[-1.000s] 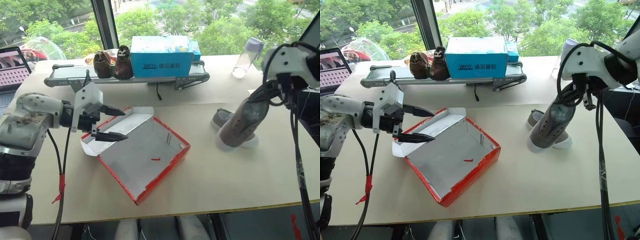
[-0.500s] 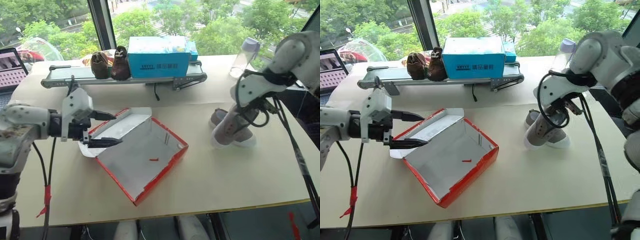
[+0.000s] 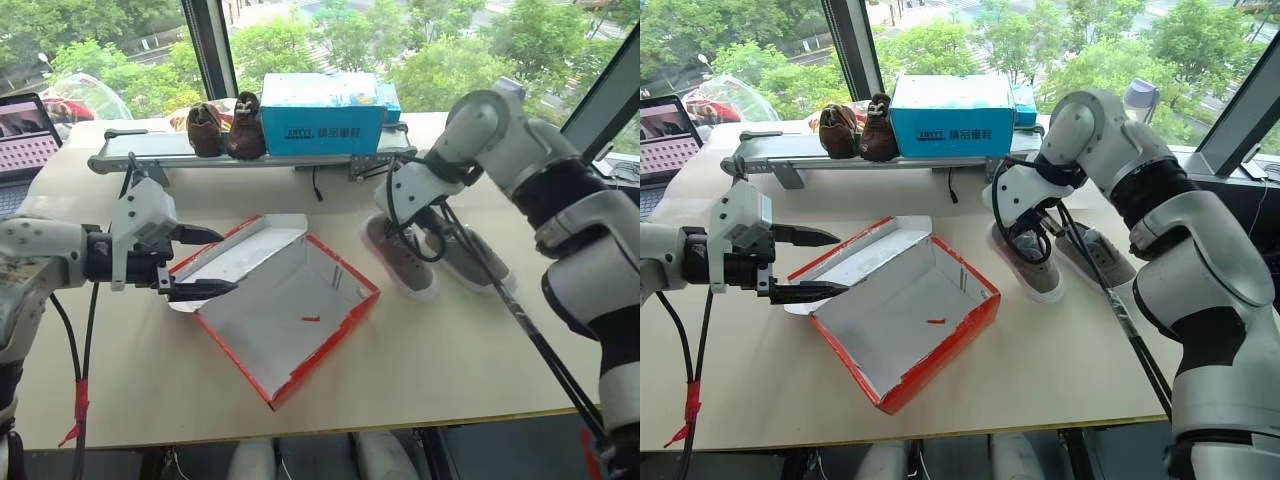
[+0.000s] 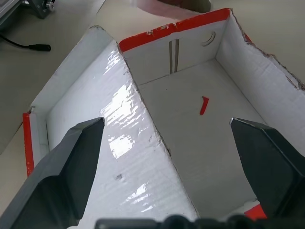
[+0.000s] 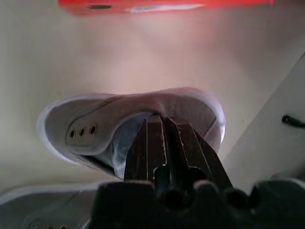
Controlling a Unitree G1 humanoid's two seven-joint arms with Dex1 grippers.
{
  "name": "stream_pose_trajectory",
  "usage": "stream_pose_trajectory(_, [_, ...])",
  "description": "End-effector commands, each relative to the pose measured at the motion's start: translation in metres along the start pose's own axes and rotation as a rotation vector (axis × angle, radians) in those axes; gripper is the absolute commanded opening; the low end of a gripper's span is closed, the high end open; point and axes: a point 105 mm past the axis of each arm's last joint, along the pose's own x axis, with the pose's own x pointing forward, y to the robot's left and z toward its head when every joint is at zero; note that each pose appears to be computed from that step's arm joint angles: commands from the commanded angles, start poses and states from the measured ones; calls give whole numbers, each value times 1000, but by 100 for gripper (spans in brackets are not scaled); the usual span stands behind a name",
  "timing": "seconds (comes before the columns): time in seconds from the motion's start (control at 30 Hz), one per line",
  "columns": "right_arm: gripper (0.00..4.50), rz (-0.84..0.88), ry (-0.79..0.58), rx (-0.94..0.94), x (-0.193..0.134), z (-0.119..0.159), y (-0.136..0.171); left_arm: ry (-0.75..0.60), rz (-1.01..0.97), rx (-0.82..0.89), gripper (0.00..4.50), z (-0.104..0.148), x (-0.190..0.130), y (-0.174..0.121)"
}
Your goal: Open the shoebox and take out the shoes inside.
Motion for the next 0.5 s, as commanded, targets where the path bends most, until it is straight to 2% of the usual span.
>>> stream_pose_trajectory(0.03, [96, -82, -20, -11, -18, 7, -13, -11, 18, 54, 450, 13, -6, 2])
stream_pose_trajectory(0.17, [231, -157, -51, 16, -32, 10, -22, -11, 15, 58, 450, 14, -6, 3])
stream_pose_trajectory(0.27, [335, -227, -99, 113, -55, 13, -28, -11, 14, 62, 450, 15, -6, 5])
stream_pose_trajectory(0.37, [428, -275, -127, 194, -74, 11, -20, -37, 3, 53, 450, 18, -8, 4])
stream_pose_trajectory(0.4, [445, -282, -156, 241, -79, 12, -15, -51, -1, 44, 450, 19, -9, 3])
stream_pose_trajectory(0.47, [445, -274, -217, 340, -84, 14, 0, -95, -5, 19, 450, 22, -14, 1])
stream_pose_trajectory(0.5, [445, -254, -279, 433, -85, 14, 16, -182, 14, -17, 450, 28, -21, 3])
